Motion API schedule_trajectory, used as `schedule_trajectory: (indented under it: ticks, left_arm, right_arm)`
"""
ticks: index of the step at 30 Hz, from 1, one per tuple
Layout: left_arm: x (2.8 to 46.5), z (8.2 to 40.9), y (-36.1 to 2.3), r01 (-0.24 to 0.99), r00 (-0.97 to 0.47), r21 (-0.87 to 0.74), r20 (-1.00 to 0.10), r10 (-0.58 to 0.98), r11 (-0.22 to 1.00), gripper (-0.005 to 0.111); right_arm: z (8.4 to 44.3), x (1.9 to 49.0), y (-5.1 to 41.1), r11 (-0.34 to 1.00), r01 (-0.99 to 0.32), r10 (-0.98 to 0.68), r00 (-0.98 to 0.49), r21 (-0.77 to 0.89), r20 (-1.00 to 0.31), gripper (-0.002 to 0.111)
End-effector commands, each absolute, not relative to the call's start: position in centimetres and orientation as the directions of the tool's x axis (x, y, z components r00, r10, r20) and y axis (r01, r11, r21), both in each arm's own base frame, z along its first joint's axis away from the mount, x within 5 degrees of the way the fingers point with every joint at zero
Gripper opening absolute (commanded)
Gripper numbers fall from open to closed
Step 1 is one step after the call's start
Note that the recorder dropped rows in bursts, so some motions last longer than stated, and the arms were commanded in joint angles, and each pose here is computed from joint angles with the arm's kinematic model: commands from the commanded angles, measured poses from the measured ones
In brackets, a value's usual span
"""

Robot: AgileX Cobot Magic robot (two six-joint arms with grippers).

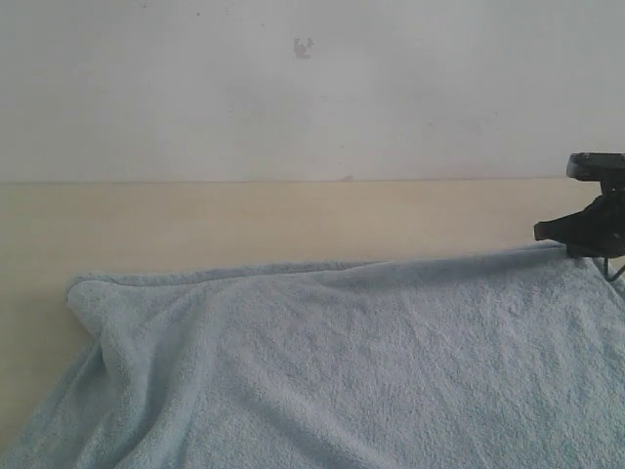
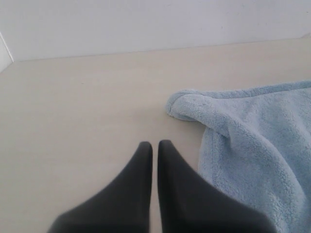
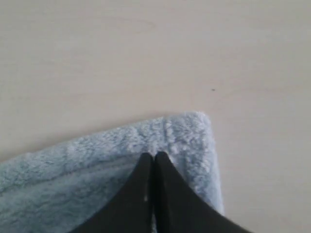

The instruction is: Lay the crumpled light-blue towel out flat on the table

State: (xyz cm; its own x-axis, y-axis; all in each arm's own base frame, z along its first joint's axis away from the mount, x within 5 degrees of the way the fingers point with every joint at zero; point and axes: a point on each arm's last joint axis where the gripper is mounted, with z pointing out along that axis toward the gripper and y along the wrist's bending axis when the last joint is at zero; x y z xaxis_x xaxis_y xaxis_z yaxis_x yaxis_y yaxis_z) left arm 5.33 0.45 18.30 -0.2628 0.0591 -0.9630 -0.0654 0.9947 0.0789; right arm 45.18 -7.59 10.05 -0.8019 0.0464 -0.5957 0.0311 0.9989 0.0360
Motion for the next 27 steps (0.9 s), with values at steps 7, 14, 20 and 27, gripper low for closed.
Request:
schedule_trajectory:
  ticks: [7, 14, 20, 27]
  left_arm:
    - [5.3, 18.2, 0.5, -0.069, -0.256, 0.082, -0.965, 0.062, 0.994, 0.004]
    - [5.3, 18.2, 0.5, -0.069, -0.256, 0.082, -0.965, 0.062, 0.994, 0.004]
    - [5.3, 18.2, 0.5, -0.069, -0.256, 0.082, -0.965, 0.062, 0.994, 0.004]
    - [5.3, 18.2, 0.5, -0.069, -0.256, 0.082, -0.965, 0.062, 0.994, 0.004]
  right_arm:
    - [6.7, 42.5, -16.3, 0.979, 0.199, 0.187, -0.830, 0.034, -0.526, 0.000]
    - [7.4, 42.3, -18.5, 0.974, 0.220, 0.212, -0.819, 0.050, -0.533, 0.000]
    - [12.6, 44.1, -17.1, 0.948, 0.173, 0.301, -0.756, 0.266, -0.582, 0.000]
    - [23.9, 44.2, -11.7, 0.905, -0.065, 0.292, -0.626, 0.421, -0.723, 0.000]
